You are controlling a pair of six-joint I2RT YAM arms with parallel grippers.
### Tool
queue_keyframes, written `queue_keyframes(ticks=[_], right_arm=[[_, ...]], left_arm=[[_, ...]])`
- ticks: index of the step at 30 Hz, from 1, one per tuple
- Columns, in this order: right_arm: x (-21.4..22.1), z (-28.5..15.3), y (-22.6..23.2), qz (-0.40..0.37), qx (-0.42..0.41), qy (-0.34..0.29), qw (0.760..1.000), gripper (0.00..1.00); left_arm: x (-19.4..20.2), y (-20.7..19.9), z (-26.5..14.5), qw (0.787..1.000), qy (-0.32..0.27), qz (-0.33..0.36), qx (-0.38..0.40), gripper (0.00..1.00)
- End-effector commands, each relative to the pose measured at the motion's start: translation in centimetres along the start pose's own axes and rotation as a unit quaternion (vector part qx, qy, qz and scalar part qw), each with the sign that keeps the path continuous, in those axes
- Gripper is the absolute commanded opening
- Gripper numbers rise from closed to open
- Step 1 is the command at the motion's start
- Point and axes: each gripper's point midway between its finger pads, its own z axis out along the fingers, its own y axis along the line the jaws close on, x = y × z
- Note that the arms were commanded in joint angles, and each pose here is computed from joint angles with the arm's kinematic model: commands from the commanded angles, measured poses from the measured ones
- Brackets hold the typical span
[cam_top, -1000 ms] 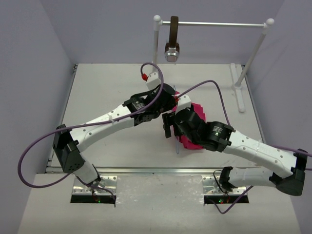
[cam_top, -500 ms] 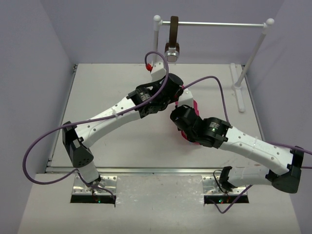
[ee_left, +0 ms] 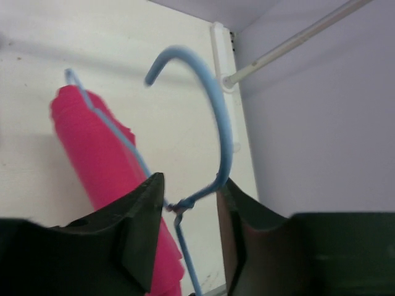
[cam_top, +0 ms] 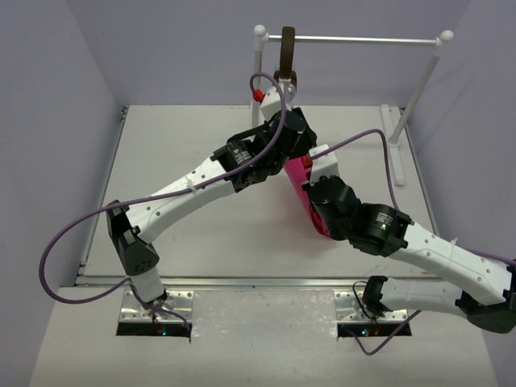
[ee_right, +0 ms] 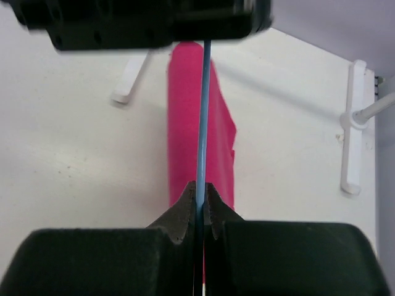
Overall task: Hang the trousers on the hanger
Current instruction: Place the hanger at the clothesline.
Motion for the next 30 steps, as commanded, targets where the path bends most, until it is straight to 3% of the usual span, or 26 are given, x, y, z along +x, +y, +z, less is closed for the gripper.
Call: queue_keyframes(ticks=[1, 3, 6, 13, 17, 22, 30], right_arm=[[-3.1, -0.9, -0.9, 0.027, -0.004, -0.079, 0.996, 0.00], [-3.0, -1.1, -1.1, 0.029, -0.007, -0.091, 0.995, 0.00], [-2.1, -1.0, -1.4, 0.024, -0.002, -0.086, 0.996, 0.00], [-1.5, -1.0, -1.8, 0.050, -0.008, -0.106, 0.993, 0.00], [-2.9, -1.6, -2.3, 0.069, -0.011, -0.145, 0.987, 0.00], [-5.0, -2.4, -3.2, 0.074, -0.008, -0.220, 0.973, 0.00], [-10.7, -4.9, -6.9, 0.109, 0.022, -0.308, 0.945, 0.00]], left_arm=[[-3.1, -4.6, -0.7, 0.996, -0.042, -0.016, 0.076, 0.39], [-3.4, -5.1, -0.6, 0.996, -0.045, -0.017, 0.081, 0.44], [-3.4, -5.2, -0.2, 0.996, -0.047, -0.015, 0.079, 0.40], [-5.1, -3.4, -2.5, 0.996, -0.065, -0.024, 0.057, 0.73], [-7.6, 0.4, -5.4, 0.994, -0.100, -0.034, -0.003, 0.84], [-8.9, 6.6, -9.3, 0.989, -0.129, -0.054, -0.043, 0.89], [-3.2, 15.2, -9.6, 0.991, -0.090, -0.009, -0.102, 0.90]])
